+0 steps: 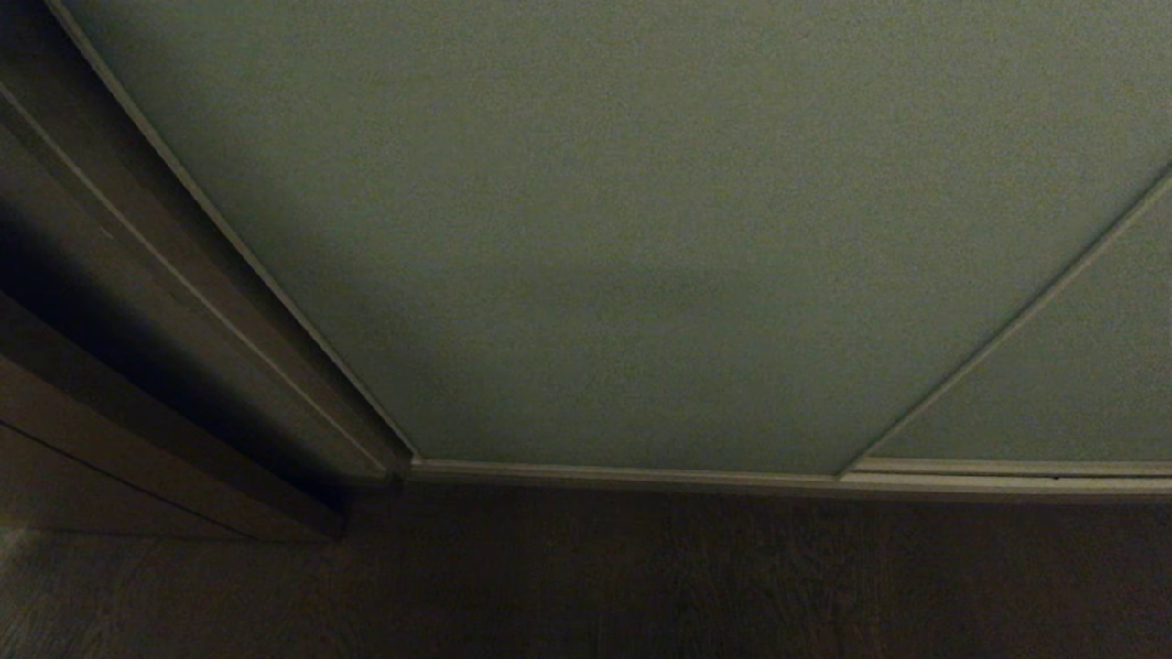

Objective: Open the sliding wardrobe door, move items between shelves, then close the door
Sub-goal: Open the door

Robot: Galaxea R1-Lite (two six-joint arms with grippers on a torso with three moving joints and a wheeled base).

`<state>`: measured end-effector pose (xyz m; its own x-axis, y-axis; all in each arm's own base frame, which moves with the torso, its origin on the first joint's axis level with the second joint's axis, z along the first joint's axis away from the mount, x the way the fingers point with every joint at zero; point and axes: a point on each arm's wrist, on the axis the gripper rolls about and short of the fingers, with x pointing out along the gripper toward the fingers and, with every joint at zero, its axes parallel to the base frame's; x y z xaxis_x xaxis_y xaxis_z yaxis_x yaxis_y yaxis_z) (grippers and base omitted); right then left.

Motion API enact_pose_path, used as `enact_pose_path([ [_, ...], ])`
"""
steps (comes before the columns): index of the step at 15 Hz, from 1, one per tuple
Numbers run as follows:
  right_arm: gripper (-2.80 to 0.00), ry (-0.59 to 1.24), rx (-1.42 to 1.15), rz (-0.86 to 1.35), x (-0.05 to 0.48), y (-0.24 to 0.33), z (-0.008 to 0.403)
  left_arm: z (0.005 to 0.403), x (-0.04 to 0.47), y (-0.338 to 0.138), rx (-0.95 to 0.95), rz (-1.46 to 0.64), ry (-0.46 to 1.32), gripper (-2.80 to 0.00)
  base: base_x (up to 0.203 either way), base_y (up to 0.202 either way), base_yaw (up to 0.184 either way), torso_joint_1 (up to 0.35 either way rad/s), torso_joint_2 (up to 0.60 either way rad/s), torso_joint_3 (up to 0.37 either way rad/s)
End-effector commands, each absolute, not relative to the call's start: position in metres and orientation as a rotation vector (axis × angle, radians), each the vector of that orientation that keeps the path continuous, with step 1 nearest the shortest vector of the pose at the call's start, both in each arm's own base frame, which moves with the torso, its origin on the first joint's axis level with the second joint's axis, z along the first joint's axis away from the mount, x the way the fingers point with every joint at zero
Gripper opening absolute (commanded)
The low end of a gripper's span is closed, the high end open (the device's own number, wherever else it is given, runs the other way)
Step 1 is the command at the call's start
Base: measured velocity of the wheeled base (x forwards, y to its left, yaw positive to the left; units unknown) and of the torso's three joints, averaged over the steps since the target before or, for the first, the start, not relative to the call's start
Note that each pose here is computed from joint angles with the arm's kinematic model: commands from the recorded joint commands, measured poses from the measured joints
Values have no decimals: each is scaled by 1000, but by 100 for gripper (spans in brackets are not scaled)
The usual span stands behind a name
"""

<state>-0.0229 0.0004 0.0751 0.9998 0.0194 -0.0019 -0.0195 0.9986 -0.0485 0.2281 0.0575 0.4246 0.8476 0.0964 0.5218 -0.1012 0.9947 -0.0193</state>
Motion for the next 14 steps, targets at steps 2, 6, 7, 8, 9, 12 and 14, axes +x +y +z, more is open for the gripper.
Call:
enact_pose_path([
  [2, -280, 1, -49, 20, -23, 0, 75, 423, 238, 57, 3, 91, -539, -280, 0, 0, 0, 0, 0, 0],
  [6, -280, 1, -49, 20, -23, 0, 75, 425, 247, 53, -3, 67, -545, -280, 0, 0, 0, 0, 0, 0],
  [7, -280, 1, -49, 20, -23, 0, 75, 426, 248, 52, -3, 59, -547, -280, 0, 0, 0, 0, 0, 0],
  [8, -280, 1, -49, 20, -23, 0, 75, 426, 249, 49, -6, 49, -546, -280, 0, 0, 0, 0, 0, 0],
  [9, -280, 1, -49, 20, -23, 0, 75, 426, 250, 47, -7, 42, -546, -280, 0, 0, 0, 0, 0, 0],
  [12, -280, 1, -49, 20, -23, 0, 75, 427, 249, 37, -6, 8, -550, -280, 0, 0, 0, 0, 0, 0],
  [14, -280, 1, -49, 20, -23, 0, 75, 427, 247, 31, -9, -13, -531, -280, 0, 0, 0, 0, 0, 0],
])
